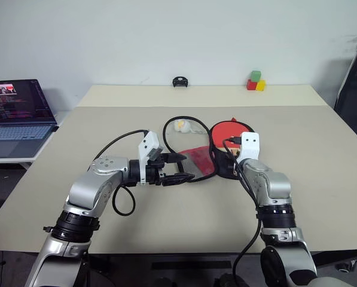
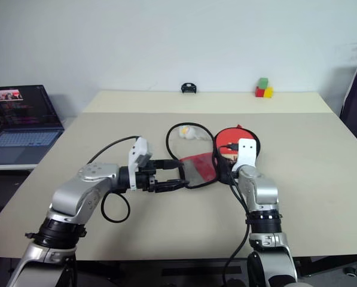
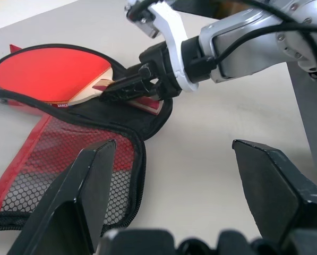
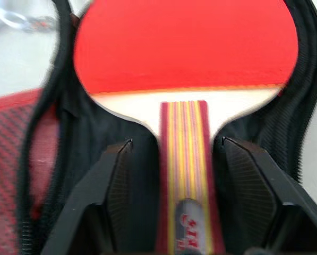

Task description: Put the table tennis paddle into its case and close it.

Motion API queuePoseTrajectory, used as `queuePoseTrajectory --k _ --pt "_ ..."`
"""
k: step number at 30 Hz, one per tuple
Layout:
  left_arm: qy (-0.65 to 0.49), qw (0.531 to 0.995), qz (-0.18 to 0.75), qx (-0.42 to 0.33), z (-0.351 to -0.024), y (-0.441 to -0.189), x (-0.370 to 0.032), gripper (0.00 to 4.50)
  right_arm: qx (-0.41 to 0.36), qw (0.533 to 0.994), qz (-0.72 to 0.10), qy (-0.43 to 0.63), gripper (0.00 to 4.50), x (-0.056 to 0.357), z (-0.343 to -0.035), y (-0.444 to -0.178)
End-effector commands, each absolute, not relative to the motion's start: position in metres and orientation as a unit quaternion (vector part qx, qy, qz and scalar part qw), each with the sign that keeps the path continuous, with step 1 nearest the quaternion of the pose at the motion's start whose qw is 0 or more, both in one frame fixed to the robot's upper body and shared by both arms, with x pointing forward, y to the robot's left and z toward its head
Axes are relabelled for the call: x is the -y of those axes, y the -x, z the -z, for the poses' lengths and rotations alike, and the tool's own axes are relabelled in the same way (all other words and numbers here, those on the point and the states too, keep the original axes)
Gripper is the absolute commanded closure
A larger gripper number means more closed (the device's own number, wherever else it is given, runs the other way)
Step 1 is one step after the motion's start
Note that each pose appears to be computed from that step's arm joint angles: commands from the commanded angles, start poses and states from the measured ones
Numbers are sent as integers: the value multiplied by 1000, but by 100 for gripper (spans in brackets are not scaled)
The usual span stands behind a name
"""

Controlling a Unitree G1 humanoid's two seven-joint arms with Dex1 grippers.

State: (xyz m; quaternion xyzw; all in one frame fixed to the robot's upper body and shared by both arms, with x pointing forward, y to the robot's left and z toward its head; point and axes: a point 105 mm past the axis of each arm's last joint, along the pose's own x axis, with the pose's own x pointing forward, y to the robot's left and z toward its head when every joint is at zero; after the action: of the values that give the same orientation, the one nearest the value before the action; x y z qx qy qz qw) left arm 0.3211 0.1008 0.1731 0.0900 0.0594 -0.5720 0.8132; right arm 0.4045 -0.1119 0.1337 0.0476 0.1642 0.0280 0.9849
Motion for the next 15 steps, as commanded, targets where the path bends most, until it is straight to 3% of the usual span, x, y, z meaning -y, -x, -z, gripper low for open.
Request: queuePoseTrajectory --k 1,6,15 --pt "-108 835 539 -22 -189 -327 -111 65 -92 992 -67 -60 149 102 -177 -394" --pt "-102 863 495 -5 -195 -341 -121 65 -51 986 -154 -47 149 104 -191 -375" --pt "-112 902 416 -29 -180 -361 -153 65 -42 961 -272 5 149 153 -218 -348"
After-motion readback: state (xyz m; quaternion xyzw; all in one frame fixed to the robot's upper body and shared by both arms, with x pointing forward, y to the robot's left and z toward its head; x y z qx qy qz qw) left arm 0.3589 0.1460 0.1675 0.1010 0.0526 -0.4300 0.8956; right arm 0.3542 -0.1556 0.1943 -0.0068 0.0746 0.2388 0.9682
